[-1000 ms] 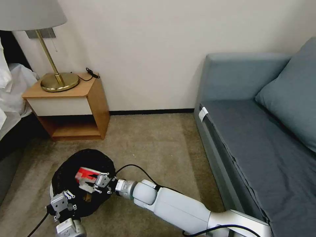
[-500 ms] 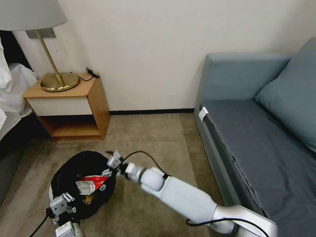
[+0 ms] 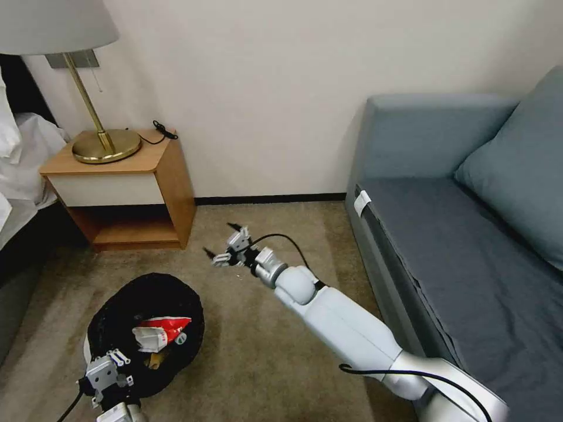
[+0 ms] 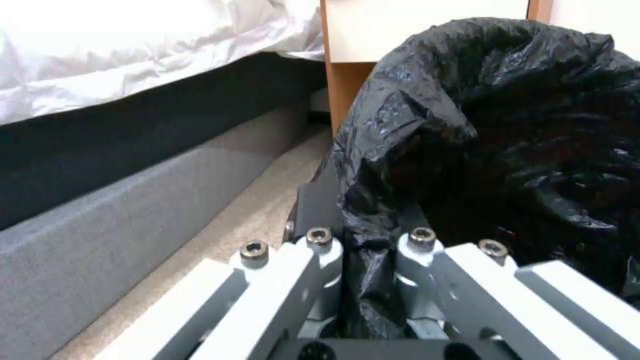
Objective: Pick up the trash bin, then pick up the garbage on the floor and place it into the trash bin.
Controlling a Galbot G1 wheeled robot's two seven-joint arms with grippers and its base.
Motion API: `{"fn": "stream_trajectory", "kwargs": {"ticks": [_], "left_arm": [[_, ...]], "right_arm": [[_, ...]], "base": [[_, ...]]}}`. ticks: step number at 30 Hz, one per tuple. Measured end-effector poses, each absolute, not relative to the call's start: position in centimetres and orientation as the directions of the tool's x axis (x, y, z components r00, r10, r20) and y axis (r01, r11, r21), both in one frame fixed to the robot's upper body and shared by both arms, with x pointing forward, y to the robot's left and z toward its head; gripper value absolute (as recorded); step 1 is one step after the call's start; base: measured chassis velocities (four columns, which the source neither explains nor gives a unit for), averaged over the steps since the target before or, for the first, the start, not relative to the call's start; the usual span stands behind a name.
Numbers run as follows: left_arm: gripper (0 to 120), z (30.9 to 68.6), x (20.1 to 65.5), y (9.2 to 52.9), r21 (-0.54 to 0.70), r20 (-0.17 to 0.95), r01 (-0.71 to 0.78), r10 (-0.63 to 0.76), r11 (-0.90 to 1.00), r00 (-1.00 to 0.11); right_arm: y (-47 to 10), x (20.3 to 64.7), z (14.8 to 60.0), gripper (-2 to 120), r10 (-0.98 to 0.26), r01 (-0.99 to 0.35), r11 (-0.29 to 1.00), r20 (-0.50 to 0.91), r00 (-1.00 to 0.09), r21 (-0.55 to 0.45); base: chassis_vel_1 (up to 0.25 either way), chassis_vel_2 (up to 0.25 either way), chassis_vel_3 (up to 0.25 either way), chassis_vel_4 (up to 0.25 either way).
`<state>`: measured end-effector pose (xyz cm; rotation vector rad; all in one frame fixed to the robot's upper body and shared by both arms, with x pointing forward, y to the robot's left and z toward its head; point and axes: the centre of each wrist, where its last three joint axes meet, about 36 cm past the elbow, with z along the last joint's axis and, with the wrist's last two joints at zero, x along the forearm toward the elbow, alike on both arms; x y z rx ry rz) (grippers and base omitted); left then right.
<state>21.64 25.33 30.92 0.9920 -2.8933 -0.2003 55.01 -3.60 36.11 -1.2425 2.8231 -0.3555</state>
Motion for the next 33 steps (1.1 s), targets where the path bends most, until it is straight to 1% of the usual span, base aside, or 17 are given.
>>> {"fn": "stream_trajectory", "kwargs": {"ticks": [3,6,8,10,14,16,20,24,28,31,32,33], "left_arm": [[4,30.9,21.6,25.3,0.149,0.03,-0.605,-0.615,0.782,-0.788],[4,30.9,21.5,25.2,0.15,0.029,-0.608,-0.618,0.78,-0.786],[4,30.9,21.5,25.1,0.15,0.027,-0.608,-0.618,0.78,-0.786],[4,30.8,21.4,25.1,0.146,0.022,-0.609,-0.618,0.779,-0.786],[4,30.9,21.5,25.2,0.139,0.02,-0.613,-0.621,0.778,-0.784],[4,31.4,22.0,25.4,0.12,0.007,-0.624,-0.629,0.773,-0.778],[4,31.7,22.4,25.5,0.115,-0.001,-0.628,-0.632,0.77,-0.775],[4,32.2,22.7,25.9,0.107,-0.006,-0.637,-0.64,0.764,-0.768],[4,32.3,23.0,26.0,0.097,-0.005,-0.643,-0.645,0.76,-0.764],[4,33.2,24.2,26.7,0.023,0.022,-0.675,-0.675,0.738,-0.738],[4,33.6,24.8,26.9,-0.045,0.042,-0.676,-0.675,0.735,-0.737],[4,33.6,24.8,26.9,-0.045,0.042,-0.676,-0.675,0.735,-0.737]], "right_arm": [[-4.8,55.5,36.0,100,-0.704,-0.697,0.686,0.053,-0.708,-0.21],[-6.6,56.1,35.3,100,-0.648,-0.647,0.743,0.057,-0.759,-0.174],[-7.0,56.1,35.0,100,-0.636,-0.636,0.754,0.062,-0.769,-0.166],[-9.1,55.9,32.6,100,-0.574,-0.585,0.8,0.11,-0.811,-0.137],[-10.2,55.7,31.3,100,-0.545,-0.561,0.817,0.137,-0.827,-0.134],[-11.6,55.1,29.9,100,-0.502,-0.523,0.844,0.166,-0.849,-0.119],[-12.3,54.8,29.5,100,-0.482,-0.503,0.858,0.173,-0.859,-0.105],[-14.5,54.4,28.4,100,-0.416,-0.434,0.899,0.19,-0.889,-0.062],[-15.0,54.2,27.8,100,-0.404,-0.423,0.904,0.201,-0.892,-0.061],[-15.7,53.7,26.3,100,-0.391,-0.415,0.907,0.217,-0.894,-0.075],[-15.9,53.5,25.8,100,-0.384,-0.408,0.91,0.221,-0.896,-0.076],[-15.9,53.5,25.8,100,-0.384,-0.408,0.91,0.221,-0.896,-0.076]], "base": [[0.0,0.0,0.0,0.0],[0.0,0.0,0.0,0.0],[0.0,0.0,0.0,0.0],[0.0,0.0,0.0,0.0],[0.0,0.0,0.0,0.0],[0.0,0.0,0.0,0.0],[0.0,0.0,0.0,0.0],[0.0,0.0,0.0,0.0],[0.0,0.0,0.0,0.0],[0.0,0.0,0.0,0.0],[0.0,0.0,0.0,0.0],[0.0,0.0,0.0,0.0]]}}
